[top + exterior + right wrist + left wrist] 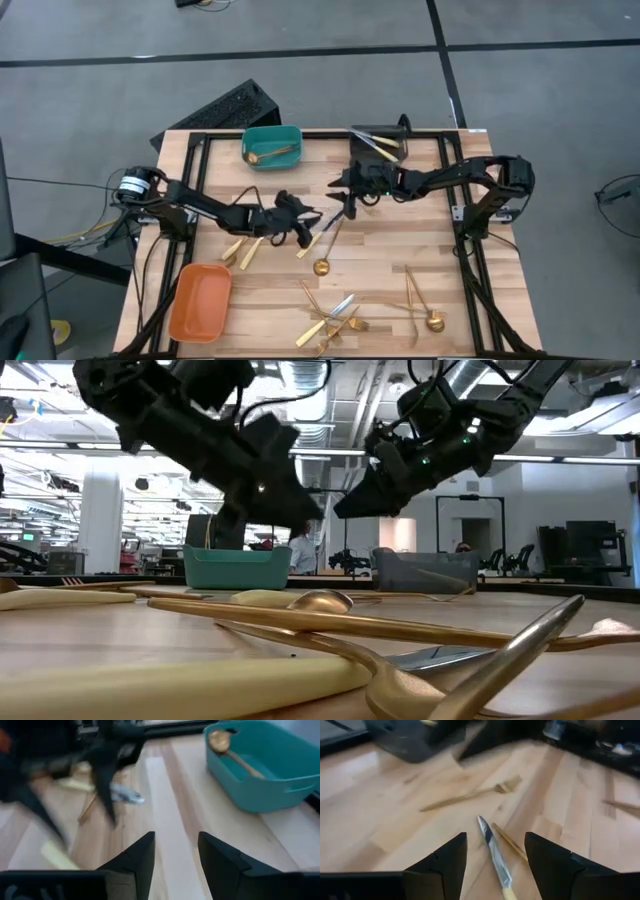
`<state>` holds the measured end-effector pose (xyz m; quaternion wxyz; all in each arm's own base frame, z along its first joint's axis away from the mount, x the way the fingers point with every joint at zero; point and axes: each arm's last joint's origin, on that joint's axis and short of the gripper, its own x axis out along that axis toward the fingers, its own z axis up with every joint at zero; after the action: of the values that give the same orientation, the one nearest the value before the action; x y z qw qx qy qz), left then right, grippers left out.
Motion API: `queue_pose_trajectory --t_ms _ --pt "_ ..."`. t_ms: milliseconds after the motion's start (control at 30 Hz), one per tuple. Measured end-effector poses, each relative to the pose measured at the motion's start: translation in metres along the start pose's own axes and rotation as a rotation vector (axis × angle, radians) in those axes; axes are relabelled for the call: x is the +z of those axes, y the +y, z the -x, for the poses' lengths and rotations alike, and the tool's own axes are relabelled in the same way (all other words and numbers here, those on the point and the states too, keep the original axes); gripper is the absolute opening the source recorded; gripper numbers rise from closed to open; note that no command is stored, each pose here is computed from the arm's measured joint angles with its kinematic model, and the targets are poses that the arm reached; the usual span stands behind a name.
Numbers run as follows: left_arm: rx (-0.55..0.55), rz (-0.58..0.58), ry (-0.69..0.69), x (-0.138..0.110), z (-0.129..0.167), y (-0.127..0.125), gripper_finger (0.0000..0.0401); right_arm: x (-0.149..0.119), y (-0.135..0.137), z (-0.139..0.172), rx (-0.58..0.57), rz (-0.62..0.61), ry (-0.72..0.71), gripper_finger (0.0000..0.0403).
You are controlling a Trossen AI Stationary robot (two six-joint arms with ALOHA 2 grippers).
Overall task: Sort silverware by color (type)
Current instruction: Put the gold fork into the orange bin
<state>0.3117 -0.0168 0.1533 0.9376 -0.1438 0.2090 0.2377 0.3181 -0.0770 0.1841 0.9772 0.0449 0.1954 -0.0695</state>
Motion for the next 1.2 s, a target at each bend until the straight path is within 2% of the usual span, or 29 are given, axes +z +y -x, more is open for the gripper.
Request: queue_pose_trajectory --t_ms 167,300,400,533,667,867,1033,1200 --pt "0.026 -0.054 0.05 -0.018 -0.013 -0.008 0.0187 0.012 0.007 0.016 0.014 -0.026 0.006 0.0175" --pt "0.059 -0.068 0.114 -0.025 -0.016 -0.008 0.0187 0.011 0.011 0.031 -0.009 -0.034 0.107 0.0175" --pt "0.091 -0.064 0.117 -0.019 -0.008 -0.007 0.0187 -0.001 0.009 0.038 -0.095 -0.07 0.247 0.0175" --pt "0.158 -0.078 0.068 -0.001 0.01 -0.004 0.0187 -0.023 0.004 0.032 -0.174 -0.117 0.408 0.0175" --pt "0.212 -0.102 -0.003 0.016 0.024 -0.001 0.0187 -0.038 -0.003 0.018 -0.197 -0.14 0.448 0.0175" --pt "0.19 -0.124 -0.001 0.022 0.026 0.003 0.0187 -0.066 -0.016 0.003 -0.259 -0.222 0.565 0.0172" --pt "0.211 -0.165 0.013 0.021 0.025 0.005 0.0187 -0.077 -0.007 0.0 -0.307 -0.224 0.642 0.0138" --pt "0.234 -0.164 -0.011 0.026 0.022 0.011 0.0187 -0.077 0.004 0.003 -0.324 -0.185 0.665 0.0068"
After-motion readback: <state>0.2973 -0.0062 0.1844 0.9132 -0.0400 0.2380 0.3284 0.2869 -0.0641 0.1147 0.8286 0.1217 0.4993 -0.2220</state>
